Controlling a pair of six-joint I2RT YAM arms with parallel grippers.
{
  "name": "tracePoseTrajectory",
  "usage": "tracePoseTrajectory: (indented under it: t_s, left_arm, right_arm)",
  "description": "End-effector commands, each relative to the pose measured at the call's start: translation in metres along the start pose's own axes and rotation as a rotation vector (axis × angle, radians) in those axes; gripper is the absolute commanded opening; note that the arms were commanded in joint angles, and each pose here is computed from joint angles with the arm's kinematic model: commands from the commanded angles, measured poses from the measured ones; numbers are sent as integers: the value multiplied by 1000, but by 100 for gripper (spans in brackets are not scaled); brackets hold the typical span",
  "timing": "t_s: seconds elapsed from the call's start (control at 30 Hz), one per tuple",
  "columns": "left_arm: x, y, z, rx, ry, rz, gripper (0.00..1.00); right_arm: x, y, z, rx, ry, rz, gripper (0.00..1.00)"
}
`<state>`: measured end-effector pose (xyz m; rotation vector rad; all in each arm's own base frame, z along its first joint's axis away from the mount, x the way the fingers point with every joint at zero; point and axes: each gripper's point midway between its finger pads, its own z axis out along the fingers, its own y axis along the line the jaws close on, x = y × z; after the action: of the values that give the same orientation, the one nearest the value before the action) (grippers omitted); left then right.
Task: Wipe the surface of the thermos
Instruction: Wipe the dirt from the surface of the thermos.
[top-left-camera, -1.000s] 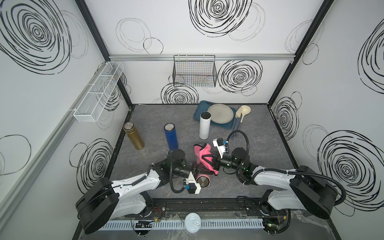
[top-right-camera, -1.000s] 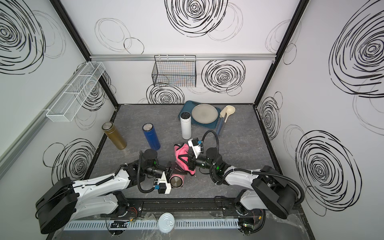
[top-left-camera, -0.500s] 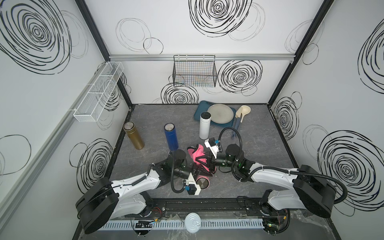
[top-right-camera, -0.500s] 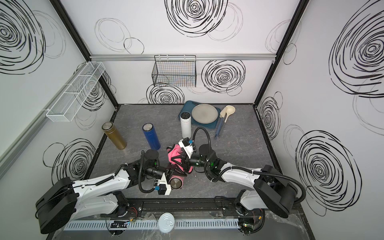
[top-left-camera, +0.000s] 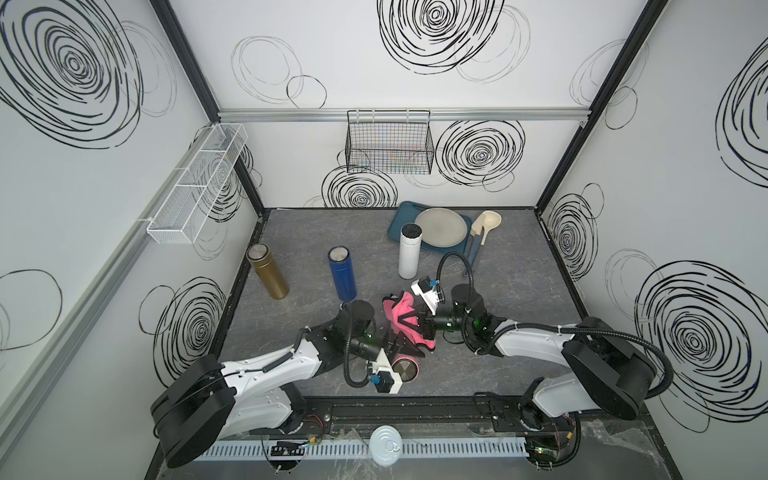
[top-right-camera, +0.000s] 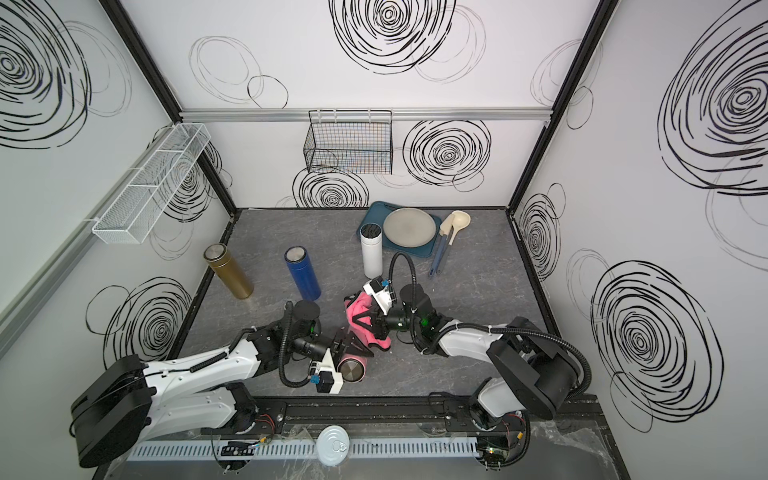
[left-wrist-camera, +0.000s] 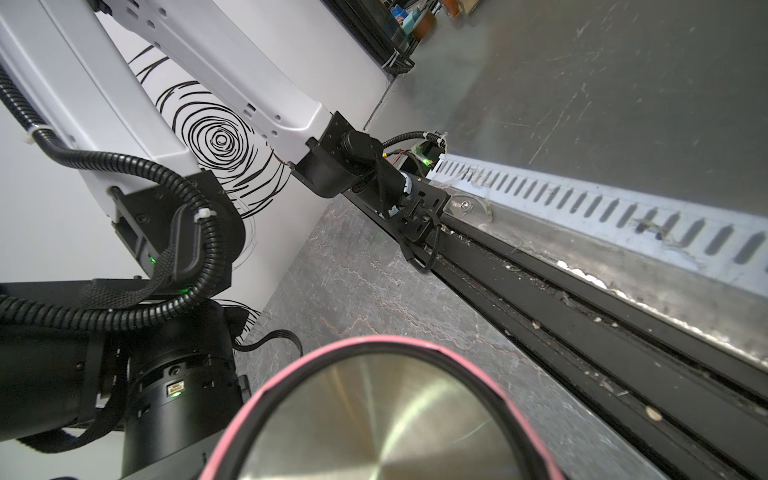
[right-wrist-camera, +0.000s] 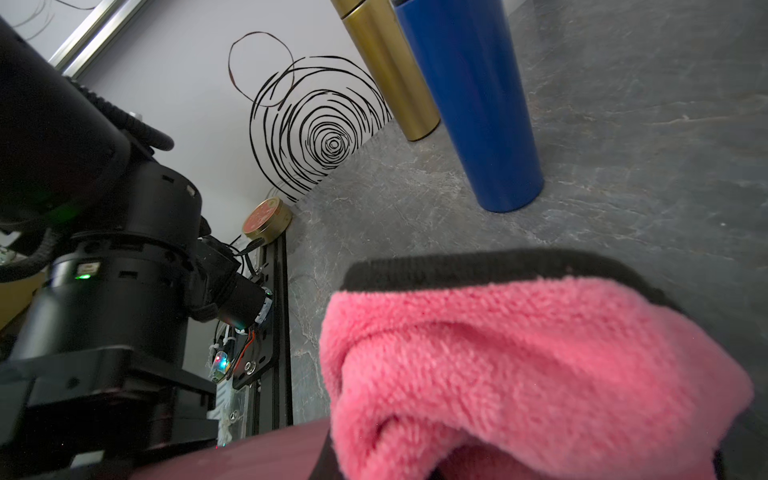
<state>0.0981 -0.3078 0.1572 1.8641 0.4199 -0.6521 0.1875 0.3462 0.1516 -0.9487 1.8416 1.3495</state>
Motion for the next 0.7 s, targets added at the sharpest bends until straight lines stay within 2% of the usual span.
tracePoseTrajectory:
  t_s: [0.0,0.07,0.13,0.3,0.47,0.67]
  left_arm:
    - [-22,46,-6,-117,-27,251,0]
    - [-22,46,-6,-113,-26,256,0]
    - [-24,45,-5,-108,-30,263,0]
    - [-24,44,-4,-103,-30,269,0]
    - [-27,46,-5,-117,-31,272,0]
    - [-40,95,-19,-428,3,191,0]
  right_arm:
    - [-11,59,3,-163,35,-124,0]
    - [-15,78,1,-201,25,-169,0]
    - [-14,78,-2,-200,17,-172,0]
    - [2,33,-12,-149,13,-53,0]
    - [16,-7,-10,1,42,0,0]
    - [-25,-25,-23,198,-63,47,0]
